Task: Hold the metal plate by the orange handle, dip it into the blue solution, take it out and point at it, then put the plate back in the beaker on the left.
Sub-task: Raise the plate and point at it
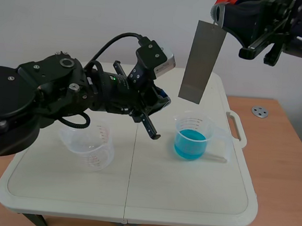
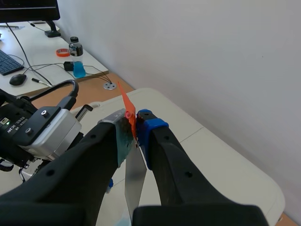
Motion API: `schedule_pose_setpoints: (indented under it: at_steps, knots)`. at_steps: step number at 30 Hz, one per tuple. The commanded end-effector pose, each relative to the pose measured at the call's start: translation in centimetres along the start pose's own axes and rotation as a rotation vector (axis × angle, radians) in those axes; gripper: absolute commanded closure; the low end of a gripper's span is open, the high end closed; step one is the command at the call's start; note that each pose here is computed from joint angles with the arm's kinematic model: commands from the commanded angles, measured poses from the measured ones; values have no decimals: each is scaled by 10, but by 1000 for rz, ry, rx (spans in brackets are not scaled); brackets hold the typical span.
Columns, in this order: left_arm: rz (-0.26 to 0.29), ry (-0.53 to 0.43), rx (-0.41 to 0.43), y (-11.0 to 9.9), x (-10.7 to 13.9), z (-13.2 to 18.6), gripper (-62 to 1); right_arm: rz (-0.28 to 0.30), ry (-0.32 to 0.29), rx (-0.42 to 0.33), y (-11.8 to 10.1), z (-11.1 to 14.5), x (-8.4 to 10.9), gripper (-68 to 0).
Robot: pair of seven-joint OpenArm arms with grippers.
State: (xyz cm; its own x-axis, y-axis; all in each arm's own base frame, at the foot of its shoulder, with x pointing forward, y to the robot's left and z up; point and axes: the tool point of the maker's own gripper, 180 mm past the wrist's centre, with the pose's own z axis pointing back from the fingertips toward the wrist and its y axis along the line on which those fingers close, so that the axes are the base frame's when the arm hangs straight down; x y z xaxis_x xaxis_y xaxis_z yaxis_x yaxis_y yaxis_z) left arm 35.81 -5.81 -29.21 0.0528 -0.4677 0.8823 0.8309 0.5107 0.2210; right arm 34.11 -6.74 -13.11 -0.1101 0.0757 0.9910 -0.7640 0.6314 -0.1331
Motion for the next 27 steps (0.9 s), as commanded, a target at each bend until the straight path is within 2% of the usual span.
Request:
schedule_pose_setpoints:
  at_steps: [1,17,20,22,25,27]
  knots:
    - [-10,-34,14,7,12,2,-18,27,-37,5,-3,2,15,-13]
    - [-12,-27,18,9,10,3,-18,27,-38,5,-3,2,15,-13]
    - [-8,-18,39,16,4,8,-18,27,-38,5,-3,2,15,-13]
    - [10,-37,85,28,1,15,-18,27,-38,5,-3,2,15,-13]
    - [17,-80,152,46,-2,36,-18,27,-38,5,-3,2,15,-13]
    - [9,-71,180,54,-9,52,-18,27,-38,5,-3,2,15,-13]
